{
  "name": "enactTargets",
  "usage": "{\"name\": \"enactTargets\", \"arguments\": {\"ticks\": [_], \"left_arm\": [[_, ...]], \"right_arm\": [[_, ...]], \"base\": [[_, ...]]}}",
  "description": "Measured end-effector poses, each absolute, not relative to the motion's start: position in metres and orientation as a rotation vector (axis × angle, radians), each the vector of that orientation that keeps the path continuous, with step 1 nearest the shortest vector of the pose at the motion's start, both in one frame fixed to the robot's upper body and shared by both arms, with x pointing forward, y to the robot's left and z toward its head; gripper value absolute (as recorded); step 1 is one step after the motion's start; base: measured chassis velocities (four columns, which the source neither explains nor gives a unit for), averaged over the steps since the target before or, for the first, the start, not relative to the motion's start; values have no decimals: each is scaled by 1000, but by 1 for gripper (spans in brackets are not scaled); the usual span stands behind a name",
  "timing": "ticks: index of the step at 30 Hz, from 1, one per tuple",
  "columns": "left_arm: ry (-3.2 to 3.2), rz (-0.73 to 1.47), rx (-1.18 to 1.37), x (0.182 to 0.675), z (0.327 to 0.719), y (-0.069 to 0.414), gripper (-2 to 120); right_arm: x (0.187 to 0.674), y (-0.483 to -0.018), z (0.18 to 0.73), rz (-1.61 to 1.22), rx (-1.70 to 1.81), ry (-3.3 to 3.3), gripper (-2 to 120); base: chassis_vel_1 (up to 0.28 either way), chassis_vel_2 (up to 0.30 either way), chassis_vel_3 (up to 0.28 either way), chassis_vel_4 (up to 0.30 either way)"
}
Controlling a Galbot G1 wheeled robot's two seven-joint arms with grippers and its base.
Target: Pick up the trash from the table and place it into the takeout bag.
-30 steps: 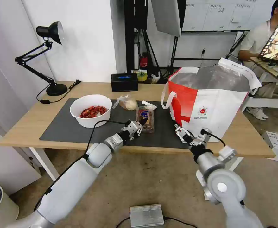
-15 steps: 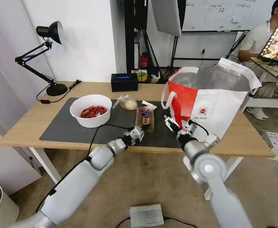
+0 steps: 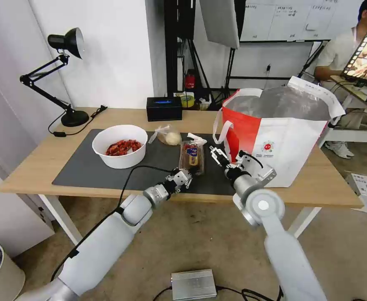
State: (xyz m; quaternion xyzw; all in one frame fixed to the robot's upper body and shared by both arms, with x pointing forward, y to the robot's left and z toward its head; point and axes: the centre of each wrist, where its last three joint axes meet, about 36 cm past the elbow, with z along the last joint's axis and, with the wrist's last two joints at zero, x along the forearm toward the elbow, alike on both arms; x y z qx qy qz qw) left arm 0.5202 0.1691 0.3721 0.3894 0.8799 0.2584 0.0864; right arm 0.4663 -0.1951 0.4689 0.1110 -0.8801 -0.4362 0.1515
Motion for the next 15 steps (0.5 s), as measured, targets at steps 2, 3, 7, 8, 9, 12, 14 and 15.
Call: {"name": "enactTargets", "arguments": {"ticks": [2, 3, 7, 8, 9, 12, 14, 15], "left_arm": [[2623, 769, 1160, 520, 372, 169, 0], [2624, 766, 1158, 521, 372, 169, 0], [2626, 762, 1149, 522, 372, 171, 0], [2628, 761, 1147, 522, 372, 172, 0], [2628, 761, 1147, 522, 372, 172, 0], [2630, 758, 1144, 522, 372, 173, 0], [2633, 758, 1141, 522, 371, 174, 0], [2634, 757, 1140, 521, 371, 175, 0]], "right_arm": [[470, -194, 467, -1250, 318, -2521, 100], [475, -191, 465, -1248, 320, -2510, 100], [487, -186, 462, -1256, 349, -2462, 100], [491, -185, 462, -1259, 358, -2438, 100], [491, -185, 462, -1259, 358, -2438, 100], [498, -185, 458, -1255, 360, -2396, 100], [502, -186, 455, -1249, 357, -2378, 100], [504, -186, 453, -1249, 353, -2370, 100]], "base": [[0, 0, 0, 0], [0, 0, 0, 0], [0, 0, 0, 0], [0, 0, 0, 0], [0, 0, 0, 0], [0, 0, 0, 0], [0, 0, 0, 0], [0, 0, 0, 0]]}}
